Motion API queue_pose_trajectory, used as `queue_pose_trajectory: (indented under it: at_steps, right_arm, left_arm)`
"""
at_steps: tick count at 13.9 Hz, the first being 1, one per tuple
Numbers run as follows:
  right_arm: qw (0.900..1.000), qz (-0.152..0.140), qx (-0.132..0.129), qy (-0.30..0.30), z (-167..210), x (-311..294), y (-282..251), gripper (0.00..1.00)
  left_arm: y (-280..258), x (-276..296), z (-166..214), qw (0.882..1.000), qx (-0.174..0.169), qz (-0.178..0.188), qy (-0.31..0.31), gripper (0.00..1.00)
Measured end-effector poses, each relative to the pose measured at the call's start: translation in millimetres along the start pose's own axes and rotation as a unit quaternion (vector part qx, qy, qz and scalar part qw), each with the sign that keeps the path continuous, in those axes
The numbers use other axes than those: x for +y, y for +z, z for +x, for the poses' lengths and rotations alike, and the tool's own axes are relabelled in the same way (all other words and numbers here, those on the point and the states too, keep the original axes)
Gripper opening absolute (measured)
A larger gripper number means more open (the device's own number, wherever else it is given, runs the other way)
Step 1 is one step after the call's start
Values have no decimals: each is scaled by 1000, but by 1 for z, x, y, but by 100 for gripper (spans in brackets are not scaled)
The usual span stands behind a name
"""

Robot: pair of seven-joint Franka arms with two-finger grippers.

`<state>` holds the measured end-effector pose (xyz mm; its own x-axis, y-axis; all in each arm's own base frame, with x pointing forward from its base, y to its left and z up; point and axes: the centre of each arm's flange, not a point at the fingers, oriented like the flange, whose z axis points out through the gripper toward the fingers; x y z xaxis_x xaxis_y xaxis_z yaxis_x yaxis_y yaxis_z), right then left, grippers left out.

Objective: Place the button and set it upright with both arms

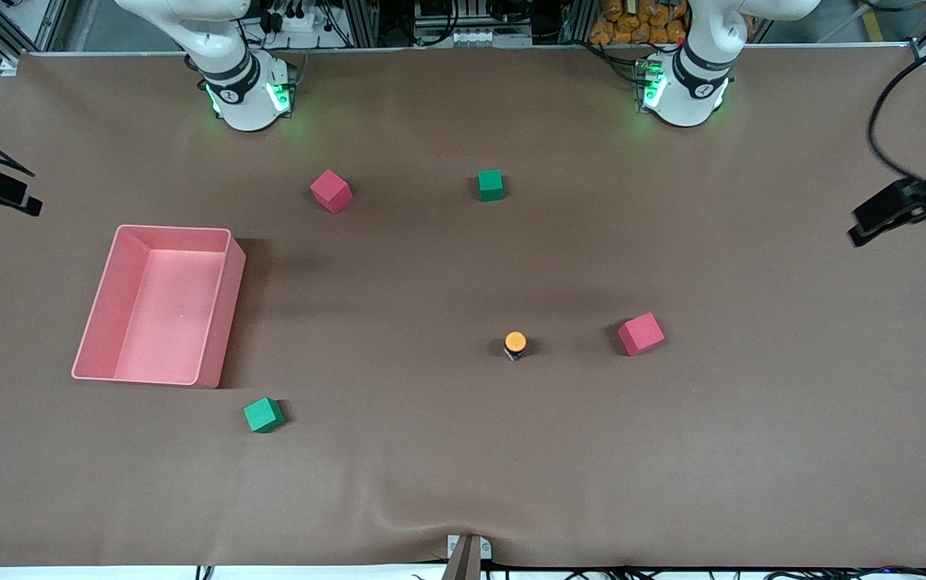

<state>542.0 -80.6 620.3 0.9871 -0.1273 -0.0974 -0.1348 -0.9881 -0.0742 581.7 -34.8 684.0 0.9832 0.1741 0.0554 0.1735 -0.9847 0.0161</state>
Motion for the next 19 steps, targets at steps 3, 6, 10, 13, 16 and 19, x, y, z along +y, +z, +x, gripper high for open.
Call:
queue_pose_trajectory:
  at_steps: [3,6,10,13,16,19]
  right_arm:
    - [1000,1,0,-1,0,-2,0,100]
    - [1000,1,1,-4,0,-4,0,100]
    - [1000,1,0,-5,0,-6,0,100]
    - [1000,2,0,-6,0,-7,0,100]
    - [1000,3,0,-11,0,-12,0,100]
    - [1000,3,0,-13,0,-15,0,100]
  left_arm:
    - [3,-13,-11,1000,-14,-10,3,100]
    - [4,-31,-33,999,-24,-15,25,100]
    - [-12,-49,-59,999,-19,-21,30,100]
    - [-17,-51,-65,999,-15,-16,31,100]
    - [-17,-51,-65,999,-15,-15,31,100]
    - [-17,-50,-65,999,-15,-15,37,100]
